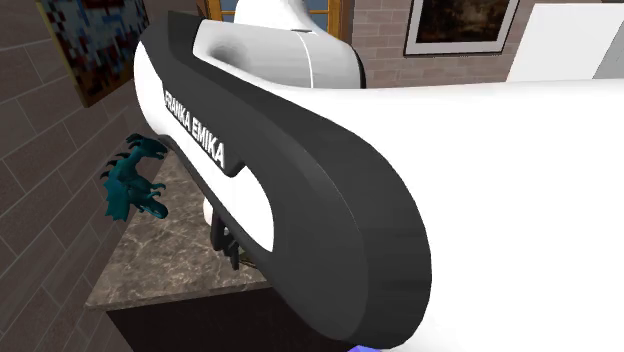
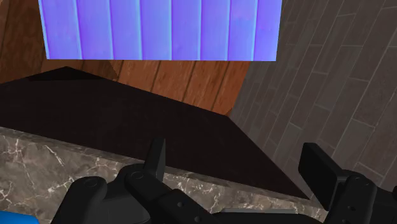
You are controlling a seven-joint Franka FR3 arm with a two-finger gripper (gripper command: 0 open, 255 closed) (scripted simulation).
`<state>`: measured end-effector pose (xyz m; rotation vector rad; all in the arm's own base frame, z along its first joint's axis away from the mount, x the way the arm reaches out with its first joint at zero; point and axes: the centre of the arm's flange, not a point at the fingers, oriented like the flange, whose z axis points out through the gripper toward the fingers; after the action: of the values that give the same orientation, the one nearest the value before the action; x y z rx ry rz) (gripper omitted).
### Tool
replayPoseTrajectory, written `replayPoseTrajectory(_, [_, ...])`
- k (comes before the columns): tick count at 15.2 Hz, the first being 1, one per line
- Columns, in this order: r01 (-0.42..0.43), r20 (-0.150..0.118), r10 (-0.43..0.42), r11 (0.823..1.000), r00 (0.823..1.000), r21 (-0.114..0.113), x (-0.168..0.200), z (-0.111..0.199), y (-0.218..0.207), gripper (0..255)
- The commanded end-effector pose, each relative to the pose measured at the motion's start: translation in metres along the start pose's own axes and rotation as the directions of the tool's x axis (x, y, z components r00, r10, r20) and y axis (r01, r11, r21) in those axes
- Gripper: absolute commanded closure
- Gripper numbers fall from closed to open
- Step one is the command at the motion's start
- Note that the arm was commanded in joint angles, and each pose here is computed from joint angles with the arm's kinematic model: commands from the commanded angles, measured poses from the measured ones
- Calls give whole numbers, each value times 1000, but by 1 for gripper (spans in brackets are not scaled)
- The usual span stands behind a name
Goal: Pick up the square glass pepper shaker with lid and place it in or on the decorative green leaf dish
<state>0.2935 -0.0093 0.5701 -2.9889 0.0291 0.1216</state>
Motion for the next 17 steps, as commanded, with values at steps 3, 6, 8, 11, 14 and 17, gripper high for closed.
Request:
replayPoseTrajectory(3, [-3, 0, 3, 1000, 1000, -8, 20, 10, 13, 0])
replayPoseTrajectory(6, [-6, 0, 6, 1000, 1000, -19, 49, 25, 34, 0])
replayPoseTrajectory(8, [-9, 1, 9, 1000, 1000, -27, 69, 35, 47, 0])
replayPoseTrajectory(11, [-13, 1, 13, 999, 1000, -38, 98, 49, 68, 0])
replayPoseTrajectory(14, [-16, 1, 16, 999, 1000, -50, 127, 63, 89, 0])
replayPoseTrajectory(17, [-20, 1, 20, 998, 1000, -61, 156, 77, 111, 0])
